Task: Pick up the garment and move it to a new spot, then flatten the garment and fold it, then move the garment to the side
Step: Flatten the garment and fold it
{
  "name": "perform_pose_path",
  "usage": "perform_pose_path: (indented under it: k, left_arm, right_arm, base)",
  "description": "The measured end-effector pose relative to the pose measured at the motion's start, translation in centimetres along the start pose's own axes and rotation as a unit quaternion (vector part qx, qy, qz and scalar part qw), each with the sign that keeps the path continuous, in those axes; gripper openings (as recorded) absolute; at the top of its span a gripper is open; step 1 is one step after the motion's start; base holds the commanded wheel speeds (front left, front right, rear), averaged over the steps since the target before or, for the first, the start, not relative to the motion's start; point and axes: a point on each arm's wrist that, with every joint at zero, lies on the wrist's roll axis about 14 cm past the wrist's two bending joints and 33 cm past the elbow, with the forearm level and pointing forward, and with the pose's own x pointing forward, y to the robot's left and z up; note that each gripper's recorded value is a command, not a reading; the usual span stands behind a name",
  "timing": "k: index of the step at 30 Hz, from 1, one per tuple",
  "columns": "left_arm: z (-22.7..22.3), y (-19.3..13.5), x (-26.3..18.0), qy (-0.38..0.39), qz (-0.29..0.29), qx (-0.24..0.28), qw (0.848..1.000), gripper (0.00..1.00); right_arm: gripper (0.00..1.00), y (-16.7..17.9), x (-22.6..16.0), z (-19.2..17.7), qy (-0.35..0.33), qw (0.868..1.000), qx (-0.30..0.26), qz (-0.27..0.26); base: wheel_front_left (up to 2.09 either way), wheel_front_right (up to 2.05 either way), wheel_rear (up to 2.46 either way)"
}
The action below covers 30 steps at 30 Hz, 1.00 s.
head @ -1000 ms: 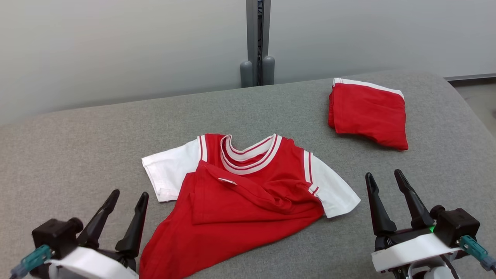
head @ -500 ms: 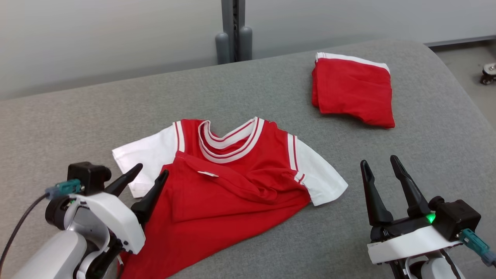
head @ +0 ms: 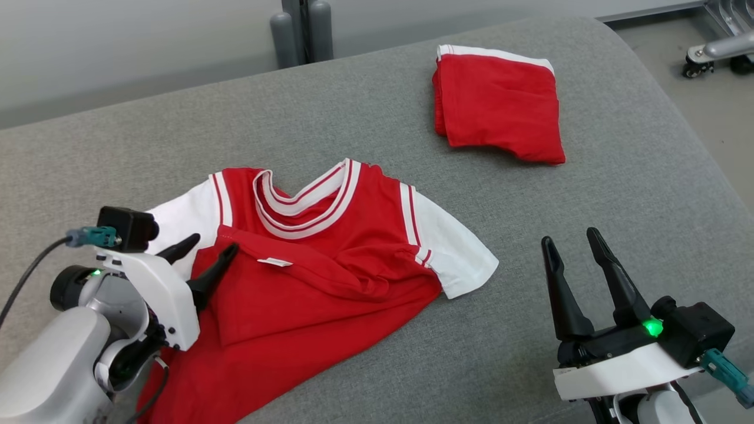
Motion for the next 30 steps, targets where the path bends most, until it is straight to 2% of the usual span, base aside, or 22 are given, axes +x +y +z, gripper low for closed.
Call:
perform_pose_path:
  k: [12,13,14,15,16,17,18,19,30]
  left_arm:
    - [-0.4,-1.3,1.3,0.013,-0.032,-0.012,0.999,1.0]
    - [-0.2,-1.5,1.2,0.01,-0.037,-0.015,0.999,0.93]
    - [0.0,-1.9,1.2,0.007,-0.042,-0.015,0.999,0.81]
    - [0.1,-2.2,1.1,0.005,-0.045,-0.014,0.999,0.65]
    - [0.1,-2.4,1.1,0.004,-0.048,-0.014,0.999,0.42]
    - [0.2,-2.6,0.9,0.002,-0.049,-0.013,0.999,0.28]
    - [0.3,-2.7,0.8,0.001,-0.051,-0.013,0.999,0.07]
    - [0.5,-2.7,0.7,-0.002,-0.052,-0.012,0.999,0.0]
    - [2.9,-3.4,-1.6,-0.064,-0.047,-0.01,0.997,0.0]
  right_arm:
    - [1.0,-0.6,-0.5,-0.2,0.005,1.0,0.001,-0.012]
    - [1.0,-0.6,-0.5,-0.2,0.004,1.0,0.001,-0.012]
    - [1.0,-0.6,-0.5,-0.2,0.004,1.0,0.001,-0.011]
    - [1.0,-0.5,-0.5,-0.2,0.004,1.0,0.002,-0.011]
    - [1.0,-0.5,-0.5,-0.1,0.003,1.0,0.002,-0.01]
    - [1.0,-0.4,-0.5,-0.2,0.003,1.0,0.003,-0.008]
    - [1.0,-0.3,-0.5,-0.2,0.004,1.0,0.003,-0.006]
    - [1.0,-0.2,-0.5,-0.2,0.004,1.0,0.004,-0.005]
    - [1.0,1.0,0.1,-0.5,0.005,1.0,0.007,0.016]
  base:
    - [0.0,0.0,0.0]
    - [0.0,0.0,0.0]
    - [0.0,0.0,0.0]
    - [0.0,0.0,0.0]
    - [0.0,0.0,0.0]
    - [0.0,0.0,0.0]
    - [0.0,0.0,0.0]
    - [0.0,0.0,0.0]
    - [0.0,0.0,0.0]
